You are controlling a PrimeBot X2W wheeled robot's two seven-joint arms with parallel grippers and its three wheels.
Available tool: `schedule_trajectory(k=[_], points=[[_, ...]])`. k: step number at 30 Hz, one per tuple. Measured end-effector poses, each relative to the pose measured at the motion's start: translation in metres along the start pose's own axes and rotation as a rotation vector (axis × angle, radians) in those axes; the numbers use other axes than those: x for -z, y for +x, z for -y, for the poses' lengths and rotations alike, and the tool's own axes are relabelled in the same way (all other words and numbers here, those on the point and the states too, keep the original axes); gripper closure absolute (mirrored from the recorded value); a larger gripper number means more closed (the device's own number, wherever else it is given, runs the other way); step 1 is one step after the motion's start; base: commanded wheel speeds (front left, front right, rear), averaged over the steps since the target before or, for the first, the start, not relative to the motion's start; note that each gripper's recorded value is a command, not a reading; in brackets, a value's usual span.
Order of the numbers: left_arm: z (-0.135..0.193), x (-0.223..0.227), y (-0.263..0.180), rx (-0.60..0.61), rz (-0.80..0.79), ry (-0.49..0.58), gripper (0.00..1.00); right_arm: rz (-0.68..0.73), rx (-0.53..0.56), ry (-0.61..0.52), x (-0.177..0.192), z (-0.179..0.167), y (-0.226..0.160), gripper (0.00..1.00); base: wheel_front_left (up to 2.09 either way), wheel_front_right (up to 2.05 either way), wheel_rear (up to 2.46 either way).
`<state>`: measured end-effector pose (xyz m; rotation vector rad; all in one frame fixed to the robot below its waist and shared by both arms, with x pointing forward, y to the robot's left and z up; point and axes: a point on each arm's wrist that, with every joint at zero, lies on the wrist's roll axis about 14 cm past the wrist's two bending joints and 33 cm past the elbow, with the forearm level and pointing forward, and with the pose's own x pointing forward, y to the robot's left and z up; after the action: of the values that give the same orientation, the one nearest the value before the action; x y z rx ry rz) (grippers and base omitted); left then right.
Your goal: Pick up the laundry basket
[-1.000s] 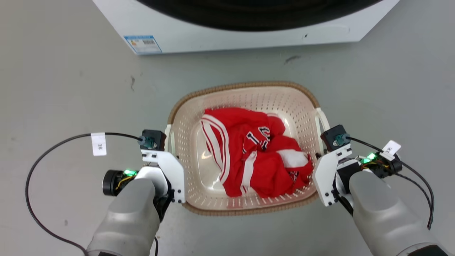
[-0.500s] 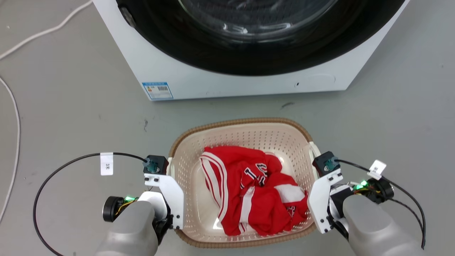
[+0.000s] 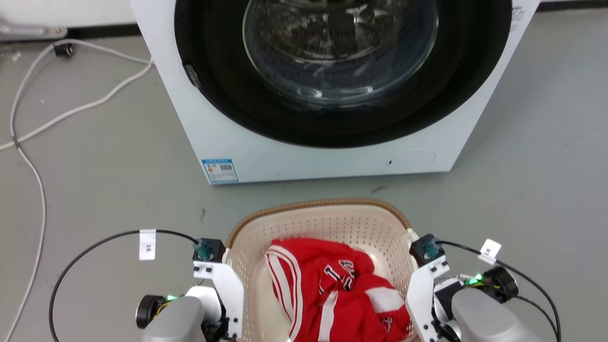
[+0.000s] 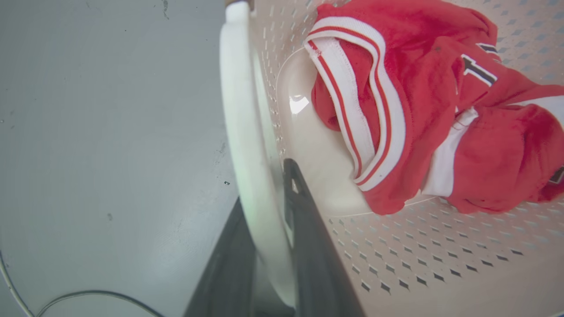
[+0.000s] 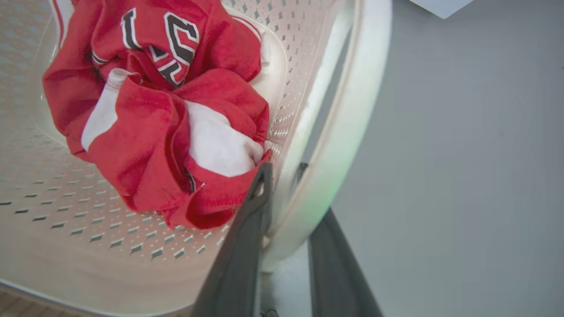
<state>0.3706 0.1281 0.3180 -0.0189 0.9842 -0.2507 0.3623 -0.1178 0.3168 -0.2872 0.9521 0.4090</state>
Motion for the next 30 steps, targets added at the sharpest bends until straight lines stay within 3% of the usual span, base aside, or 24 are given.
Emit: schedule_trajectory(k=[30], points=[[0.008,0.015,-0.022,0.015,-0.017,0.008,1.00,-0.060,-0.014,0.014,0.022,-0.010,-0.024,1.00,0.00,0.00,0.00]])
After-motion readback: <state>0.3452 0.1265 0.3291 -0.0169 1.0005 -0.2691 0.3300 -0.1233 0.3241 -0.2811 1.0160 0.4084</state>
